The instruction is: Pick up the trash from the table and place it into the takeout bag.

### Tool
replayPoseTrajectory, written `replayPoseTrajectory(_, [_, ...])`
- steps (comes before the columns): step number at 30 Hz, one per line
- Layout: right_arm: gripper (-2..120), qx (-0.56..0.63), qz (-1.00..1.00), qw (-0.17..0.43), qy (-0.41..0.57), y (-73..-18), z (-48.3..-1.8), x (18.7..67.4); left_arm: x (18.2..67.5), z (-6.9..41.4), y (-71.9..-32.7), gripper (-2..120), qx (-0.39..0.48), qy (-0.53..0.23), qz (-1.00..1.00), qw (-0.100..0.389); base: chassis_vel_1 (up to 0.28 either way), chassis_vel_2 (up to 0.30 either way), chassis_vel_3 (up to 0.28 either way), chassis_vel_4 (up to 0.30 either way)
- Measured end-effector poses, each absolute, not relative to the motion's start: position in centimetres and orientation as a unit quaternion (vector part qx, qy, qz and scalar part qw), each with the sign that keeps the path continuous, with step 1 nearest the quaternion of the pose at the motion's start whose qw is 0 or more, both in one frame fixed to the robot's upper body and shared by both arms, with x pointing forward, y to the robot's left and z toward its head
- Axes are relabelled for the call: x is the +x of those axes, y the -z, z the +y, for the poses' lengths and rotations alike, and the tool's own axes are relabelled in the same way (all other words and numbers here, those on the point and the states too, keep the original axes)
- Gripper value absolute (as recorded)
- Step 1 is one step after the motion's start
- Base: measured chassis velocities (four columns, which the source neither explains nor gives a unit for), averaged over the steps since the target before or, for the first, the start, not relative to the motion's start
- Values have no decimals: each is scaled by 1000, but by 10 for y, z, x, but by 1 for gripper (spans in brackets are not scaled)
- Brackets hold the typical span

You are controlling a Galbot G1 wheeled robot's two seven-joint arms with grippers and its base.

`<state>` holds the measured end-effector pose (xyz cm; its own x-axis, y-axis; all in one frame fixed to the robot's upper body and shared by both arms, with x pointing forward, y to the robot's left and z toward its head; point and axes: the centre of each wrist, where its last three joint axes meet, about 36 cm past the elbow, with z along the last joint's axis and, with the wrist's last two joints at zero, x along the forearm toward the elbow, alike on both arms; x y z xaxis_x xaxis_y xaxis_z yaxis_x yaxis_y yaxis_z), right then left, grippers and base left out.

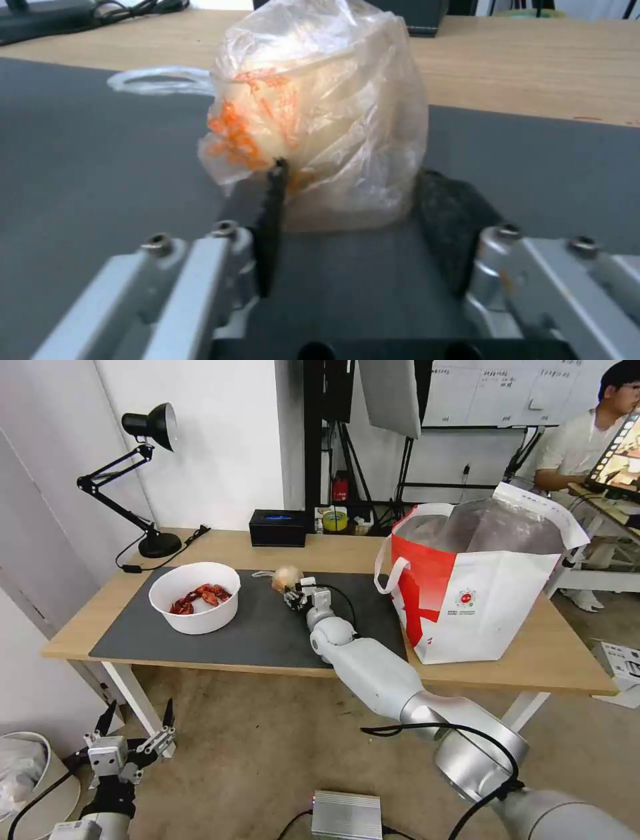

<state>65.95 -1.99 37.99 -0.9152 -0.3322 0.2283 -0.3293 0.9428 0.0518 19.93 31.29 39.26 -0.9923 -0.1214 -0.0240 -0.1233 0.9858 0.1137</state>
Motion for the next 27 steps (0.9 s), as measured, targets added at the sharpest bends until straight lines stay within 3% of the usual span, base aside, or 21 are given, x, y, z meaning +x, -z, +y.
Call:
replayPoseTrajectory(6, [18, 169, -978, 119, 7, -378, -22, 660, 199, 310, -388, 100, -63, -55, 996, 7, 0, 0, 0, 0])
replayPoseTrajectory(8, [15, 169, -978, 119, 8, -377, -22, 660, 199, 310, -388, 100, -63, -55, 996, 7, 0, 0, 0, 0])
replayPoseTrajectory(10, [3, 170, -978, 119, 9, -376, -22, 659, 199, 309, -387, 100, -63, -55, 997, 5, 0, 0, 0, 0])
replayPoseTrajectory(27, [0, 183, -980, 74, 17, -371, -16, 641, 197, 307, -382, 100, -65, -53, 996, 2, 0, 0, 0, 0])
